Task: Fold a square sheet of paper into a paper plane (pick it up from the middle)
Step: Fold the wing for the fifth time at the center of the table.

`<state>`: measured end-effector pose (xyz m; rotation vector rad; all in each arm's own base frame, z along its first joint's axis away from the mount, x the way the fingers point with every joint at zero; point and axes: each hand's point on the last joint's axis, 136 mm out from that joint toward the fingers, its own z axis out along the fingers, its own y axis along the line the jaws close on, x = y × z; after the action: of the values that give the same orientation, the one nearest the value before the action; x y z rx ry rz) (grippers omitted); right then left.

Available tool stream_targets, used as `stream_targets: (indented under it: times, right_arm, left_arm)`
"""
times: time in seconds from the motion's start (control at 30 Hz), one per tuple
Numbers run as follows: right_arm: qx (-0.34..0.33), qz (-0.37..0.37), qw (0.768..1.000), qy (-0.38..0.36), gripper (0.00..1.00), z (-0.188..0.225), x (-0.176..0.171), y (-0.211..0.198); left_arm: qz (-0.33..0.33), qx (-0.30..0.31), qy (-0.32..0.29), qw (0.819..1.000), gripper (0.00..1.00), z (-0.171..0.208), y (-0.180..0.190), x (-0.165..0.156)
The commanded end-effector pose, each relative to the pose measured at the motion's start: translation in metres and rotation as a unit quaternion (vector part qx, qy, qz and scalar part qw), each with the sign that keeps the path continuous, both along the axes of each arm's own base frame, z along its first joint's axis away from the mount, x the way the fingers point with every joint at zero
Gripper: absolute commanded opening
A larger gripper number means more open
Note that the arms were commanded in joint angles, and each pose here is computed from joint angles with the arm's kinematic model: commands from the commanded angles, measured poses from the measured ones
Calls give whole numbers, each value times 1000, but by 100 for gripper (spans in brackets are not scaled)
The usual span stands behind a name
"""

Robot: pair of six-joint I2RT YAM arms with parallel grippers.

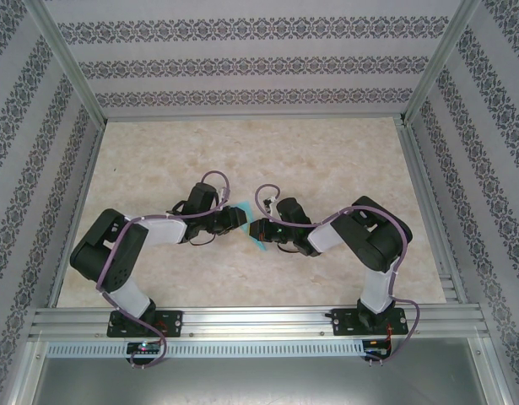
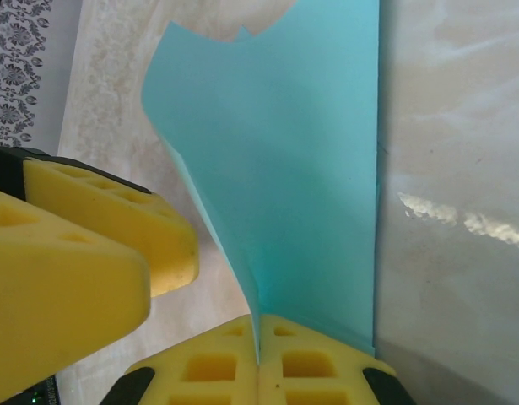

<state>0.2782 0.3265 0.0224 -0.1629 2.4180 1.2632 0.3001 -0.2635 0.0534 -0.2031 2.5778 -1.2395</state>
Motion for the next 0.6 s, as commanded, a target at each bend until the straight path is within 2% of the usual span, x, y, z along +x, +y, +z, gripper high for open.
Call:
stream_targets:
  times: [0.0, 0.57]
  right_arm:
    - [-19, -9, 999, 24, 0, -16, 0, -6]
    - [-19, -1, 999, 32, 2, -18, -2, -4]
  left_arm:
    - [-19, -13, -29, 999, 29, 8, -12, 7]
    - [-14, 3, -15, 1000, 20, -8, -11, 10]
